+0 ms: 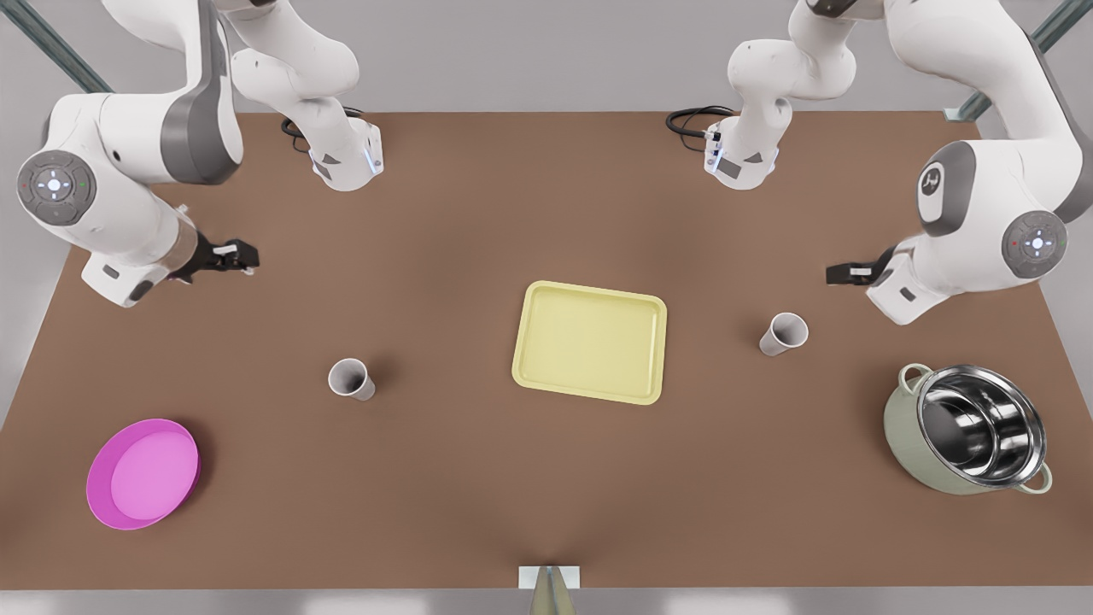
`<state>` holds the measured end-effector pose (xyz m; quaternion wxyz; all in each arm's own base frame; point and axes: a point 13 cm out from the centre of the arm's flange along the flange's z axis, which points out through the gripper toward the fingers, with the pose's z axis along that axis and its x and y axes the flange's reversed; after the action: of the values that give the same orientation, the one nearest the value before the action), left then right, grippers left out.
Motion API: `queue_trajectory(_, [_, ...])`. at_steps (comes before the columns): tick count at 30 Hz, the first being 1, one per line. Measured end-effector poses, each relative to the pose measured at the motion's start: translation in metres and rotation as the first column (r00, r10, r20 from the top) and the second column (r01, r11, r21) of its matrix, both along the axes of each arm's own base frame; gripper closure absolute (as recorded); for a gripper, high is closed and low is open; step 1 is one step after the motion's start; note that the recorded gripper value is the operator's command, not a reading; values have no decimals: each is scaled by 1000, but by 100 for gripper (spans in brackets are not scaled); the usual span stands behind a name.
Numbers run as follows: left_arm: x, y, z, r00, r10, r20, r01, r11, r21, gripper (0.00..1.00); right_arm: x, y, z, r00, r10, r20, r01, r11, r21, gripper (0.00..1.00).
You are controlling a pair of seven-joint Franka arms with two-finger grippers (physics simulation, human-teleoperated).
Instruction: Use both arms to respectively pick up the white IKEA cups from the middle-left and middle-right positions, then place the white IKEA cups onto the middle-middle tray, ensuring that the cups remain upright and do not tip over
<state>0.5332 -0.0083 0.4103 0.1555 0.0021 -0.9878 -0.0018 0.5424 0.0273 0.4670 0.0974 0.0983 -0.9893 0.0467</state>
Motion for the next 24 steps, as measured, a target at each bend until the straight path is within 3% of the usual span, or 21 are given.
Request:
queue_trajectory(4, [16,-2,-13,998,34,59,-34,999,-4,0,18,-2,-10,999,22,41,-22,1000,4,0])
queue_trajectory(7, [-20,20,-127,994,101,-52,-100,995,6,0,44,-2,-64,999,35,-13,-35,999,-5,0])
queue_trajectory(10, [-25,27,-187,990,138,-21,-138,990,-1,0,67,3,-126,997,48,-55,-49,999,-3,0])
queue_trajectory(14, [-5,37,-215,982,169,79,-169,986,-5,0,87,7,-183,997,53,-55,-52,999,17,0])
queue_trajectory(24, [-28,53,-273,972,212,103,-213,977,8,0,105,31,-255,999,22,46,-27,993,118,0])
